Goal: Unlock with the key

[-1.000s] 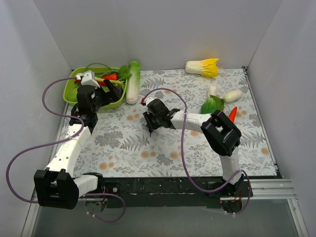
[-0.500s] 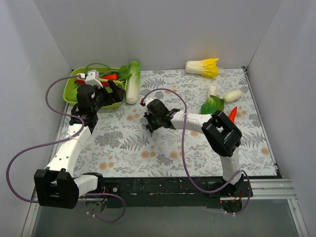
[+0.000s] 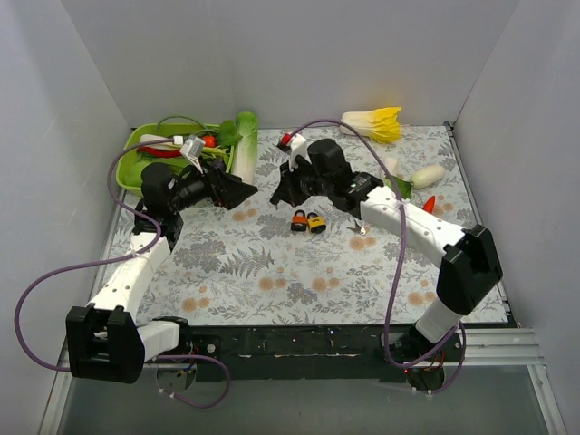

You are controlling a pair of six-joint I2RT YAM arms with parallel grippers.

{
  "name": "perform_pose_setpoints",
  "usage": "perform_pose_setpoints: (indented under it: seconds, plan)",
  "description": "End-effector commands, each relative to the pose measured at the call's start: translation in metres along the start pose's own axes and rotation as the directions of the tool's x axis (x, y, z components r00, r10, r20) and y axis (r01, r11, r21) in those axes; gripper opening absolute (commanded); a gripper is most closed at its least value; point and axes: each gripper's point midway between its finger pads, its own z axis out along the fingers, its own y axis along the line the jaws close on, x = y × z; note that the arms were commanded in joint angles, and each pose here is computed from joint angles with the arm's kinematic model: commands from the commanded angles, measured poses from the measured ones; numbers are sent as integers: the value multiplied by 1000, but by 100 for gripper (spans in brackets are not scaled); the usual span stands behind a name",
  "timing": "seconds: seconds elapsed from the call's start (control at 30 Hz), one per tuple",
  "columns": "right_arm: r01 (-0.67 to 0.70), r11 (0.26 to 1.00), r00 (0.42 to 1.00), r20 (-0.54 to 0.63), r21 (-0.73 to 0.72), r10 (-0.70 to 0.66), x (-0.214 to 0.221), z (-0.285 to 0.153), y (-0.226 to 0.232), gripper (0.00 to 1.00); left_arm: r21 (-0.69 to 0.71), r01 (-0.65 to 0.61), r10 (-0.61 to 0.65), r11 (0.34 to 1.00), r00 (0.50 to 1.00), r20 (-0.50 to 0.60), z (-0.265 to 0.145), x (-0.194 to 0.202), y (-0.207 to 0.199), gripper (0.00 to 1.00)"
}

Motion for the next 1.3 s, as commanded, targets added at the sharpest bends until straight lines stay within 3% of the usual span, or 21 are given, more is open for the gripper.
perform_pose_setpoints:
  seconds: [0.0, 0.37, 0.6, 0.8, 0.97, 1.27]
  plan:
    - [71, 977, 994, 99, -202, -52, -41, -45, 35, 1, 318, -49, 65, 947, 997, -40, -13, 9, -57, 98]
    - [133, 836, 971, 241, -532, -2, -77, -106, 92, 1, 385, -30, 73, 922, 993, -97, -8, 26, -68, 98]
    - [140, 804, 964, 266, -578, 23, -85, -116, 98, 1, 421, 4, 61, 907, 988, -139, -1, 38, -78, 98]
    - [141, 796, 963, 268, -589, 28, -86, -118, 100, 1, 436, 38, 37, 899, 986, -160, 2, 43, -84, 92]
    - [135, 792, 963, 266, -595, 36, -85, -117, 100, 1, 456, 55, 31, 888, 983, -179, 3, 47, -89, 79]
    - [106, 808, 968, 248, -579, 50, -80, -110, 90, 1, 464, 43, 40, 885, 985, -168, 3, 45, -94, 39]
